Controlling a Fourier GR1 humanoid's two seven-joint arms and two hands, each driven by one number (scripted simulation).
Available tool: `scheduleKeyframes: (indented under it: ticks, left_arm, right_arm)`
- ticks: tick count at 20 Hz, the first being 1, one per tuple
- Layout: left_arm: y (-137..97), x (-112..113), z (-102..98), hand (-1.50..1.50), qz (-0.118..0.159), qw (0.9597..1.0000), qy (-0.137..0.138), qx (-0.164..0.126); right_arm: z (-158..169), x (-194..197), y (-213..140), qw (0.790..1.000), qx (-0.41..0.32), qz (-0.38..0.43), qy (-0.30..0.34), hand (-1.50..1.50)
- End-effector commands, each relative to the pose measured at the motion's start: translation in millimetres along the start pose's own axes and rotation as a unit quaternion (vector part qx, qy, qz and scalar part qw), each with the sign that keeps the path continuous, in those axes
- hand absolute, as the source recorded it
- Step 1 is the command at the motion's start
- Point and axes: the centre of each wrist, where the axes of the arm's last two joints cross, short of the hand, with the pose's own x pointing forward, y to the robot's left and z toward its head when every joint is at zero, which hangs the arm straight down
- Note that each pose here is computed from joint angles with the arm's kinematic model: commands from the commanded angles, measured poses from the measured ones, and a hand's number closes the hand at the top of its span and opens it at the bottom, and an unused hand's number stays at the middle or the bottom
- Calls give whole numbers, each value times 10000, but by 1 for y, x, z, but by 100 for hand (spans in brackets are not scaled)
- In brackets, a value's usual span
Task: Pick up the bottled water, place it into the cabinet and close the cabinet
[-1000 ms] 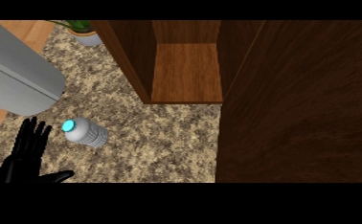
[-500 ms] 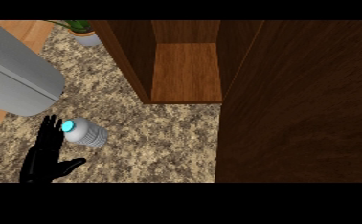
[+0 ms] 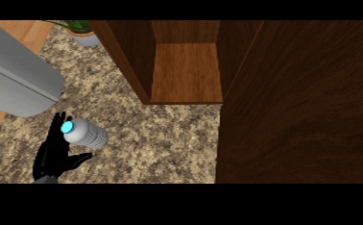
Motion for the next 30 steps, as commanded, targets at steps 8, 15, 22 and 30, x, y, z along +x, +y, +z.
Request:
scheduleKeyframes:
  ticks: [8,15,22,30]
  left_arm:
    - [-5,-13,-6,-150,459,9987,134,-147]
    - [-20,-24,-6,-150,987,9938,109,-500]
    - [-43,-32,-13,-150,1215,9899,228,-691]
    - [-61,-27,-27,150,1112,9877,152,-1084]
  right_arm:
    - [0,-1,19,9999,41,-101,33,-150]
    - [-6,0,6,9999,42,-98,-66,-150]
    - [-1,-2,4,9998,68,-184,26,-150]
    - [-4,-17,9,9998,103,-102,114,-150]
